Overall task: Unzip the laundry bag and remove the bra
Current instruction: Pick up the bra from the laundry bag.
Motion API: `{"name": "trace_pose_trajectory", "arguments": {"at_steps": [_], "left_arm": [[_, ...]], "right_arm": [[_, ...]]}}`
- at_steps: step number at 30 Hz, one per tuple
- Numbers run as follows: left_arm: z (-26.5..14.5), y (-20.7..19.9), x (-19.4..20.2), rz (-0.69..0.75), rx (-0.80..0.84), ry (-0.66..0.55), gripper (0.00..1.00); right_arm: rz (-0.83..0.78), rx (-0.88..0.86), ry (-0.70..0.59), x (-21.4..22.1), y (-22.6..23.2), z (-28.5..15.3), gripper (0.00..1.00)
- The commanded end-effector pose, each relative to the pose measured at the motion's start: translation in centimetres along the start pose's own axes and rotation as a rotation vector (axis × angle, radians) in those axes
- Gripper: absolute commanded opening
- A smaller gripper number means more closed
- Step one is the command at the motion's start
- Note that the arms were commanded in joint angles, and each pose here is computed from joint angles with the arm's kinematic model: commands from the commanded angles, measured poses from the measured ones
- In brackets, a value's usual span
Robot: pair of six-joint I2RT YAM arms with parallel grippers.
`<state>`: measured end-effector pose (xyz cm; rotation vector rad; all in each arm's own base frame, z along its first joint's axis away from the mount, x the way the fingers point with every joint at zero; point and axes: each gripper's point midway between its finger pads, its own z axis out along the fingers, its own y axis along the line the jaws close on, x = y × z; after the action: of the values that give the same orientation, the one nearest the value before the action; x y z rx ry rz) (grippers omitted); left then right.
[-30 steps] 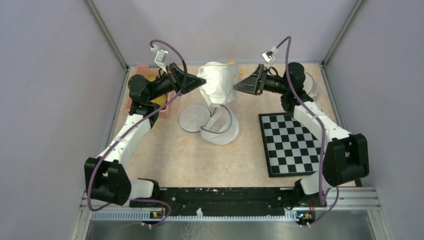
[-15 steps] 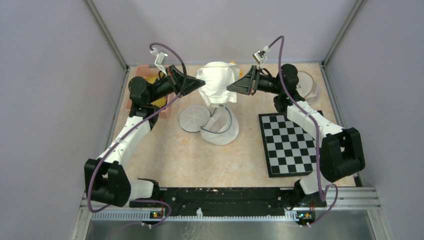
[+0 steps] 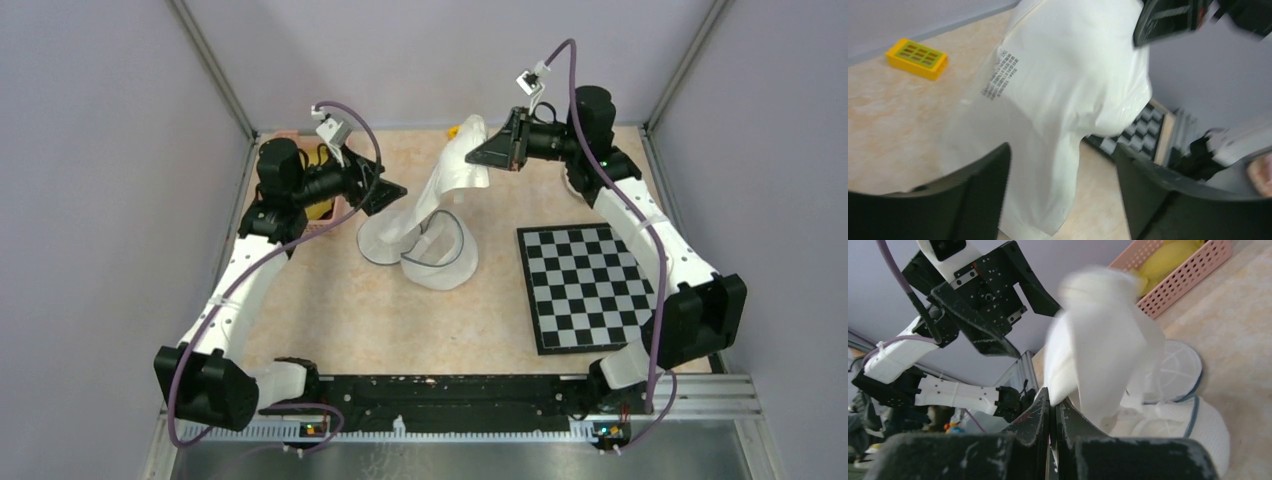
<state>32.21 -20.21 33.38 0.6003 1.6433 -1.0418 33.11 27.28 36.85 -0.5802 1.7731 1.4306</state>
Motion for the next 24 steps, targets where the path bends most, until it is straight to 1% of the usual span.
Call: {"name": "trace_pose_trajectory", "arguments": {"at_steps": [1, 3, 5, 11, 15, 20, 24], "left_arm": [[-2.3, -1.6, -2.6, 0.355, 0.002, 0.039, 0.99], [-2.7, -2.7, -4.1, 0.500, 0.051, 0.027, 0.99], [-2.8, -4.2, -4.8, 0.566, 0.135, 0.030, 0.99], [-2.1, -5.8, -6.4, 0.592, 0.277, 0.022, 0.99], [-1.6, -6.0, -7.1, 0.619, 0.306, 0.001, 0.99], [-0.5, -6.4, -6.7, 0.604, 0.325, 0.019, 0.99], [0.9, -8.1, -5.4, 0.605, 0.376, 0.051, 0.99]], "right_arm": [[-0.232, 0.031, 0.023, -1.7, 2.3, -2.0, 0.00], [-0.333, 0.036, 0.046, -2.3, 3.0, -2.5, 0.00], [-0.405, 0.037, 0.071, -2.5, 3.5, -3.0, 0.00], [-0.591, -0.024, 0.145, -1.7, 5.9, -4.3, 0.00], [-0.710, -0.039, 0.215, -0.1, 7.2, -4.5, 0.00], [-0.802, -0.070, 0.265, 2.0, 8.8, -4.2, 0.00], [-0.876, -0.078, 0.293, 3.2, 9.8, -3.8, 0.00]]}}
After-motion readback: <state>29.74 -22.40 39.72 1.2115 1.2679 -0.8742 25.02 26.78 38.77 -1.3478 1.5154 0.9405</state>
